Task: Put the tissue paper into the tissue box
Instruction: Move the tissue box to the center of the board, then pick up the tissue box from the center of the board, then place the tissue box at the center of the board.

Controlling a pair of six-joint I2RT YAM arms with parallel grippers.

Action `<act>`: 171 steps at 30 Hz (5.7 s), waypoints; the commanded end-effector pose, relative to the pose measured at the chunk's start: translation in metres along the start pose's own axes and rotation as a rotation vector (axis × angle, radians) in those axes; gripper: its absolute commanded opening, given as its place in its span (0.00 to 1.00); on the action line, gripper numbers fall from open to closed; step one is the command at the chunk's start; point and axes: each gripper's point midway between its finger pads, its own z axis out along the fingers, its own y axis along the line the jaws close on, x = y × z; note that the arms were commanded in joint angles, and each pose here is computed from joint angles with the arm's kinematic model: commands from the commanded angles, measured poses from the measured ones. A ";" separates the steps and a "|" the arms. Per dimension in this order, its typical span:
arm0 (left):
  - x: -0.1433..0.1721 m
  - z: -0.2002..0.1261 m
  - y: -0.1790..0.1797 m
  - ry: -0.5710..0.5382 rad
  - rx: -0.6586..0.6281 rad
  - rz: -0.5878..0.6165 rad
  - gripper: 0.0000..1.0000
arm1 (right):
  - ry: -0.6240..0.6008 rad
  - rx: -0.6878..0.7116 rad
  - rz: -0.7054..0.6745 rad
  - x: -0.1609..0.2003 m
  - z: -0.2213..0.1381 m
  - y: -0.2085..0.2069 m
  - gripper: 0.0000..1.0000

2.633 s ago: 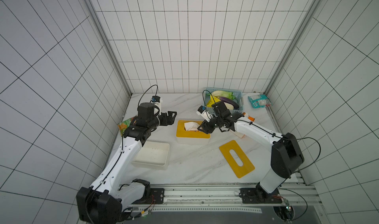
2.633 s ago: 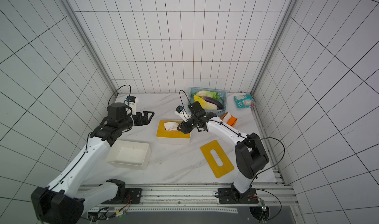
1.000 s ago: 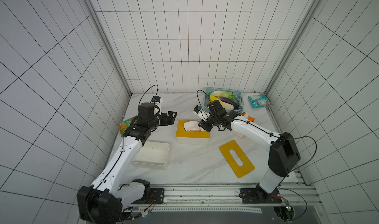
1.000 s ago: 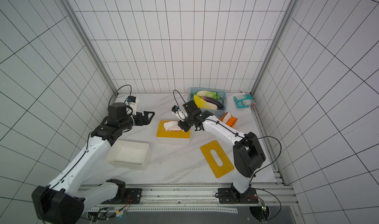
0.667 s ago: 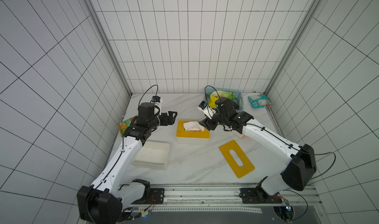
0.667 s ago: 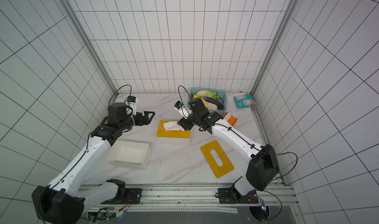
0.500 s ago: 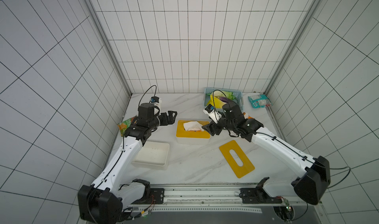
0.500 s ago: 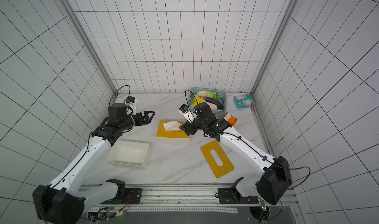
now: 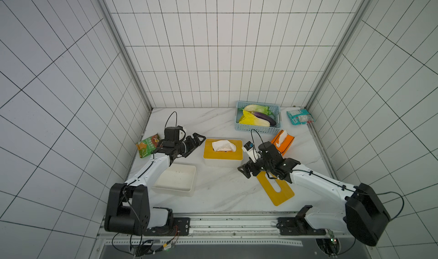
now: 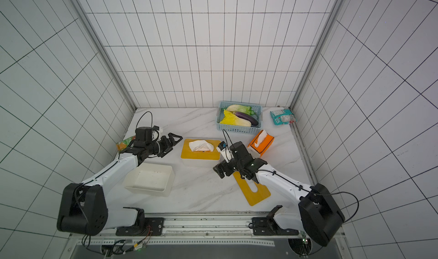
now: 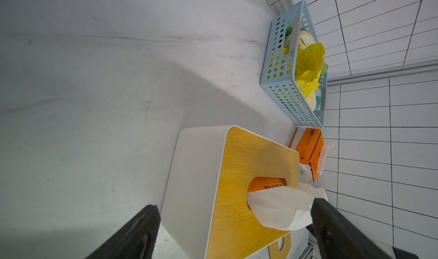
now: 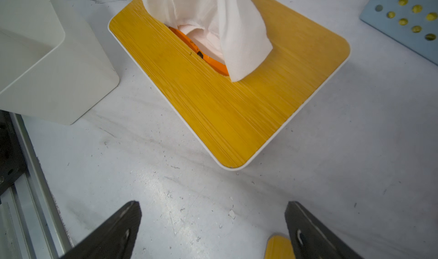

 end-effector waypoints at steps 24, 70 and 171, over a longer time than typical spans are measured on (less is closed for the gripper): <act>-0.075 0.067 -0.023 -0.042 0.179 -0.124 0.98 | -0.149 0.050 0.054 -0.113 0.116 -0.048 0.97; -0.103 -0.145 -0.027 -0.591 -0.345 0.473 0.98 | -0.073 -0.369 -0.472 -0.114 0.045 0.192 0.99; -0.085 -0.165 -0.056 -0.672 -0.184 0.519 0.98 | 0.159 -0.149 -0.472 -0.140 0.019 -0.067 0.50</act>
